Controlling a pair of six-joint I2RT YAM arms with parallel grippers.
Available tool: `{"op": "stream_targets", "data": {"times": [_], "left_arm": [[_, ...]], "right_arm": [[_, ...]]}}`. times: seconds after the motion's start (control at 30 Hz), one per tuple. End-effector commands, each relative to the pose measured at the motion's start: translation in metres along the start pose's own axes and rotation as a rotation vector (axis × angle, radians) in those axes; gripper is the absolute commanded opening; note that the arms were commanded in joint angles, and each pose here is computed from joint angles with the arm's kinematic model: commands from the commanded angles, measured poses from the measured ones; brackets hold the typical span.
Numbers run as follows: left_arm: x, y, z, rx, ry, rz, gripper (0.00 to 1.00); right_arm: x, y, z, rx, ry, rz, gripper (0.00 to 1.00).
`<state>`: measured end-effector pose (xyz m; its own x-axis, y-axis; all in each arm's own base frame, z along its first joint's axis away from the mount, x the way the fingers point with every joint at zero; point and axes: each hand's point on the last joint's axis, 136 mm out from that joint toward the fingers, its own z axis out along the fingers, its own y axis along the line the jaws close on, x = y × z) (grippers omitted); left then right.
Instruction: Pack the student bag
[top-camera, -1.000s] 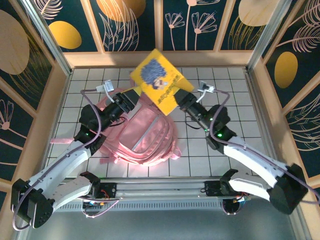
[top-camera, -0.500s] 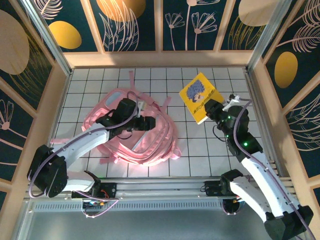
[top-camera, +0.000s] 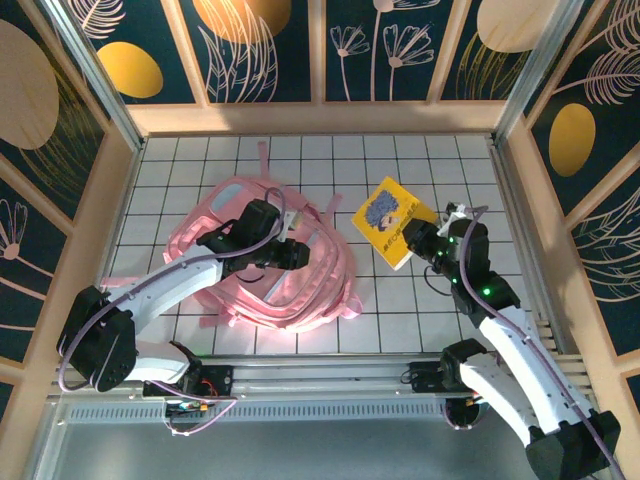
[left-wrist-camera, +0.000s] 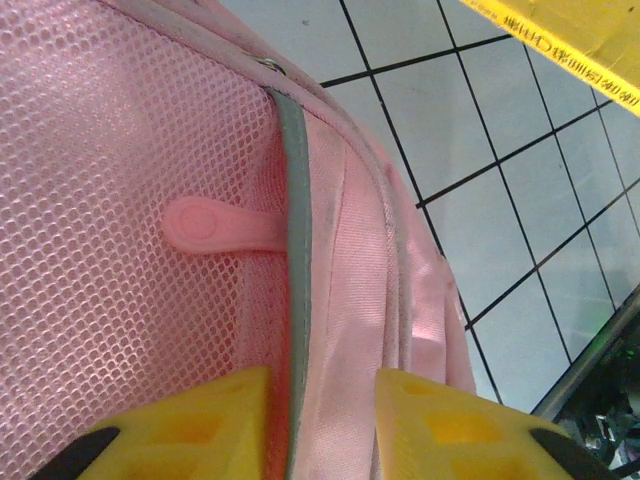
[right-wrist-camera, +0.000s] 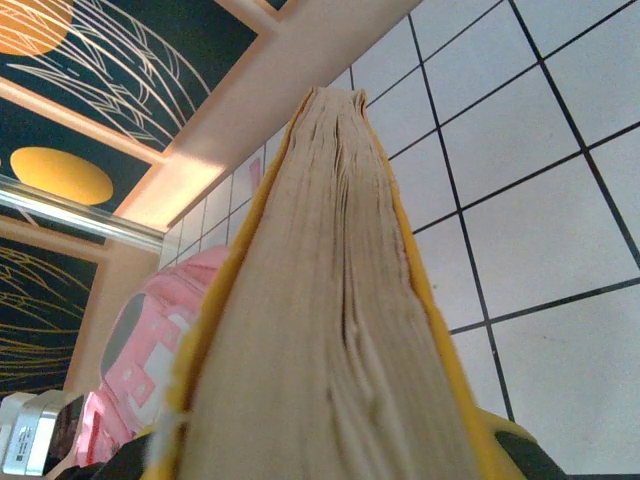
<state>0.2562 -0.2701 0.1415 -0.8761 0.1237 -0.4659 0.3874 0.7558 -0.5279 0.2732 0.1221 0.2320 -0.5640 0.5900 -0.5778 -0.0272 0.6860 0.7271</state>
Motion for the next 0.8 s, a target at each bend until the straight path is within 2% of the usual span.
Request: {"op": "stream_targets", "data": {"times": [0.0, 0.1, 0.2, 0.27, 0.37, 0.43, 0.5, 0.77], "left_arm": [[-0.002, -0.013, 0.002, 0.059, 0.013, 0.014, 0.28], [0.003, -0.013, 0.006, 0.077, 0.025, 0.009, 0.25], [0.009, -0.008, 0.012, 0.066, 0.042, 0.001, 0.31], [0.010, -0.002, 0.016, 0.044, 0.042, 0.001, 0.30], [0.004, 0.004, 0.017, 0.000, 0.023, 0.006, 0.24], [-0.003, 0.006, 0.014, -0.027, 0.001, 0.011, 0.14], [-0.016, -0.001, 0.002, -0.037, -0.039, 0.030, 0.00], [-0.079, -0.051, -0.081, -0.027, -0.233, 0.141, 0.00]], "right_arm": [[-0.016, 0.025, -0.004, -0.106, -0.048, -0.015, 0.00], [-0.014, 0.024, -0.001, -0.106, -0.035, -0.012, 0.00], [-0.011, 0.025, -0.001, -0.118, -0.025, -0.008, 0.00], [-0.011, 0.027, -0.001, -0.128, -0.021, -0.008, 0.00], [-0.009, 0.030, -0.001, -0.144, -0.010, -0.010, 0.00], [-0.009, 0.032, -0.002, -0.152, -0.004, -0.013, 0.00], [-0.008, 0.033, -0.003, -0.153, 0.005, -0.024, 0.00], [-0.001, 0.032, -0.006, -0.138, 0.053, -0.055, 0.00]]}}
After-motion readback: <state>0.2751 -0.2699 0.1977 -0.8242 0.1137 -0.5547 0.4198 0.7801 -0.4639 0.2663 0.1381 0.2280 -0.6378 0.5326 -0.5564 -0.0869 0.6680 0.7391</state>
